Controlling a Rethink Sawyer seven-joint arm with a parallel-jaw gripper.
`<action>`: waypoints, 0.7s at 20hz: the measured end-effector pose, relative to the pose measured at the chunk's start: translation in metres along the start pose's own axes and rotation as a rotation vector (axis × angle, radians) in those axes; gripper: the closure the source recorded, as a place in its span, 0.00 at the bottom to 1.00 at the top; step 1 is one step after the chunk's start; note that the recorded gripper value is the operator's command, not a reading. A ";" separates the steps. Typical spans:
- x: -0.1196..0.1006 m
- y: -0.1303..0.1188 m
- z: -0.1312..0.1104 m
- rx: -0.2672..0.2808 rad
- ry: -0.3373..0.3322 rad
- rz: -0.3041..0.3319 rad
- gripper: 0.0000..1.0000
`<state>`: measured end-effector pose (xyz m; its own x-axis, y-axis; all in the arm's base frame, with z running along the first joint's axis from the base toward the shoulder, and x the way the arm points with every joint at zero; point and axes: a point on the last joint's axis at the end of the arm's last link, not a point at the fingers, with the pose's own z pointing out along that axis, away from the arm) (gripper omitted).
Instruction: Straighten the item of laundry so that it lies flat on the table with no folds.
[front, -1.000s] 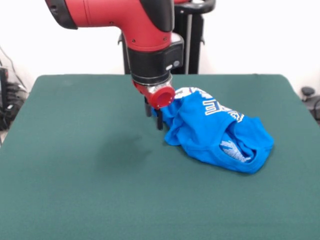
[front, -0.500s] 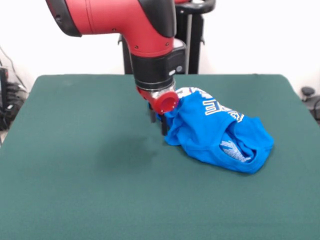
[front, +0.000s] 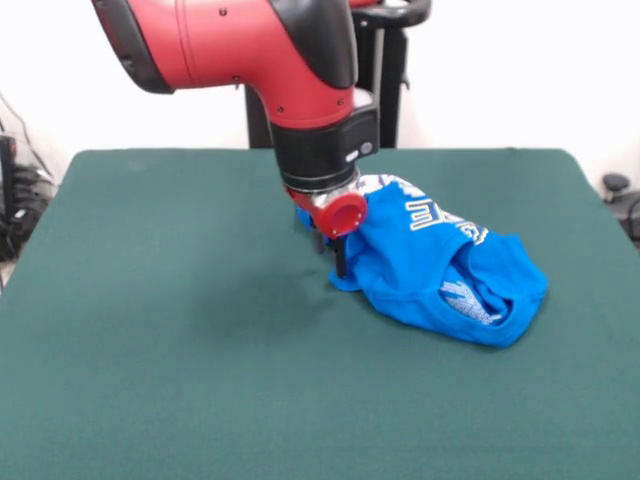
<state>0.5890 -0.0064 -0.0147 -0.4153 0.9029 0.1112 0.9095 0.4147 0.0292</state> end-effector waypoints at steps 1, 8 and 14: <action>0.001 -0.001 0.004 0.001 0.015 0.012 0.00; 0.004 -0.002 0.010 0.002 0.042 0.031 0.00; 0.003 -0.001 0.008 0.004 0.044 0.034 1.00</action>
<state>0.5869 -0.0036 -0.0223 -0.3830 0.9106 0.1552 0.9229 0.3845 0.0211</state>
